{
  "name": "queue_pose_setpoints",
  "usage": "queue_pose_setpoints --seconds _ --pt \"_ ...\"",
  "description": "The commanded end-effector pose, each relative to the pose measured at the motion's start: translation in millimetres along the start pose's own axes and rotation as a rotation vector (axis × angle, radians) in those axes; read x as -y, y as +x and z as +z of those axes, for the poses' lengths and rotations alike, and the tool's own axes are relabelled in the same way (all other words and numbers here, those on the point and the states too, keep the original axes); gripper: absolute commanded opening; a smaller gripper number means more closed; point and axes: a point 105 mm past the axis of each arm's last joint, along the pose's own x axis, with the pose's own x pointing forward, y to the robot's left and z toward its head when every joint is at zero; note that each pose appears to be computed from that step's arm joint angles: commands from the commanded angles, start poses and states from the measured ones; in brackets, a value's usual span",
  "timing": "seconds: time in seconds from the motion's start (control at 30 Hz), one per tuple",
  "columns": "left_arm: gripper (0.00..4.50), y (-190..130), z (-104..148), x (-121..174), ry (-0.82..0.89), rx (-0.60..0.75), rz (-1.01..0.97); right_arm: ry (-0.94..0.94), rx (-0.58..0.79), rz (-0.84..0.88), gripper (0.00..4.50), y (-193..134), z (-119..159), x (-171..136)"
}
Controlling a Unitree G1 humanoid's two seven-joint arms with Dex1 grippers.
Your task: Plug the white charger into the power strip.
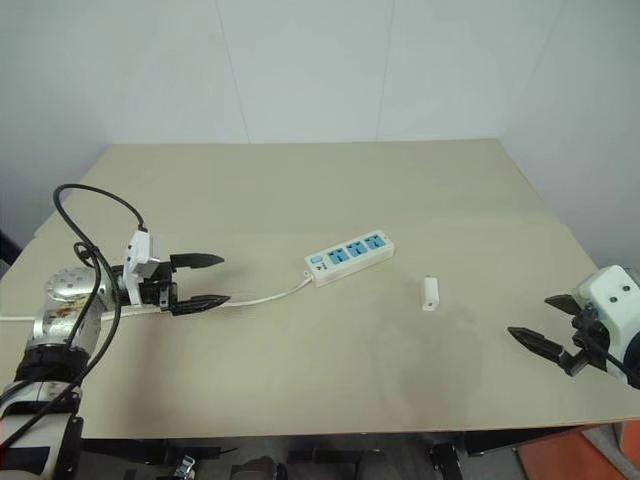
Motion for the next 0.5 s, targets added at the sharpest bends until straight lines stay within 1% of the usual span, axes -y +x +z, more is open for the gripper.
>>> queue_pose_setpoints --seconds 0.03,0.3,0.5 --pt "4.48 2.9 9.6 -3.3 0.045 0.020 0.003 -0.074 0.052 -0.044 4.50 -6.9 18.0 5.9" --pt "4.48 7.3 10.1 -4.2 0.048 0.027 0.006 -0.095 0.073 -0.057 4.50 -6.1 23.2 4.0" --pt "4.48 9.3 8.0 -2.9 0.055 0.030 0.013 -0.118 0.055 -0.049 4.50 -8.3 22.1 0.3"
